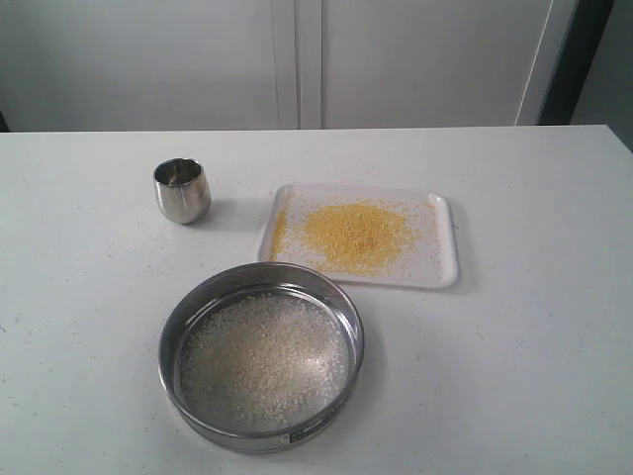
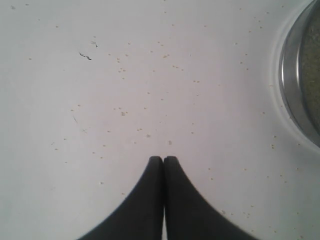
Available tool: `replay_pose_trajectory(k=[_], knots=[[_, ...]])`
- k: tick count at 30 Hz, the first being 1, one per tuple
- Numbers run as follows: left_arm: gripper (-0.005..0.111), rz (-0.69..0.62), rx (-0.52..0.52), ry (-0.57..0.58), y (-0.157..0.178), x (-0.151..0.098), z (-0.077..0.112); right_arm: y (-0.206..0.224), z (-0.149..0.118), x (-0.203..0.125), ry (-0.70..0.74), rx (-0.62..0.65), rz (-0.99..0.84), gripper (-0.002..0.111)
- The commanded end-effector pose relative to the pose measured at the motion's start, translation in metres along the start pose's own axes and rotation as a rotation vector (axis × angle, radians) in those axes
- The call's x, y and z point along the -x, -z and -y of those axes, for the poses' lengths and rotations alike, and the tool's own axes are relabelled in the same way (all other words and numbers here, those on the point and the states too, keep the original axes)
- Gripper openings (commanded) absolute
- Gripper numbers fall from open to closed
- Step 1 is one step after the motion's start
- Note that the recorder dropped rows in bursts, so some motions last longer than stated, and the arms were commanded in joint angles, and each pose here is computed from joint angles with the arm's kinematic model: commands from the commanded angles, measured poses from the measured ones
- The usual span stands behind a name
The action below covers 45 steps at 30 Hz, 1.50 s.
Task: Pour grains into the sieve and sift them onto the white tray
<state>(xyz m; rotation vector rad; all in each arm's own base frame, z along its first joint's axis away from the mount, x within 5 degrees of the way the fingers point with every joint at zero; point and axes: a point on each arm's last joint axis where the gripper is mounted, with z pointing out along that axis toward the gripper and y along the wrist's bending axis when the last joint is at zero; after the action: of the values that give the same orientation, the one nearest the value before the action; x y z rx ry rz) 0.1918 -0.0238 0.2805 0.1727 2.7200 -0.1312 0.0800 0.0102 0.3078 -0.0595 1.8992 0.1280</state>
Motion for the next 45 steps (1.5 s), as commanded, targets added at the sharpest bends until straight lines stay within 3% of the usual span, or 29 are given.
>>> replay_pose_trajectory(k=[1,6,17,20,35,45], knots=[[0.0,-0.006,-0.008,0.004,0.001,-0.002,0.001,0.013,0.001,0.0,0.008,-0.011,0.069,0.0],[0.0,-0.006,-0.008,0.004,0.001,-0.002,0.001,0.018,0.006,-0.021,0.085,-0.057,0.102,0.0],[0.0,-0.006,-0.008,0.004,0.001,-0.002,0.001,0.007,0.01,-0.085,0.087,-0.058,0.065,0.0],[0.0,-0.006,-0.008,0.004,0.001,-0.002,0.001,0.005,0.01,-0.091,0.097,-0.053,0.14,0.0],[0.0,-0.006,-0.008,0.004,0.001,-0.002,0.001,-0.014,0.012,-0.128,0.098,-0.05,0.051,0.0],[0.0,-0.006,-0.008,0.004,0.001,-0.002,0.001,-0.015,0.012,-0.128,0.094,-0.049,0.068,0.0]])
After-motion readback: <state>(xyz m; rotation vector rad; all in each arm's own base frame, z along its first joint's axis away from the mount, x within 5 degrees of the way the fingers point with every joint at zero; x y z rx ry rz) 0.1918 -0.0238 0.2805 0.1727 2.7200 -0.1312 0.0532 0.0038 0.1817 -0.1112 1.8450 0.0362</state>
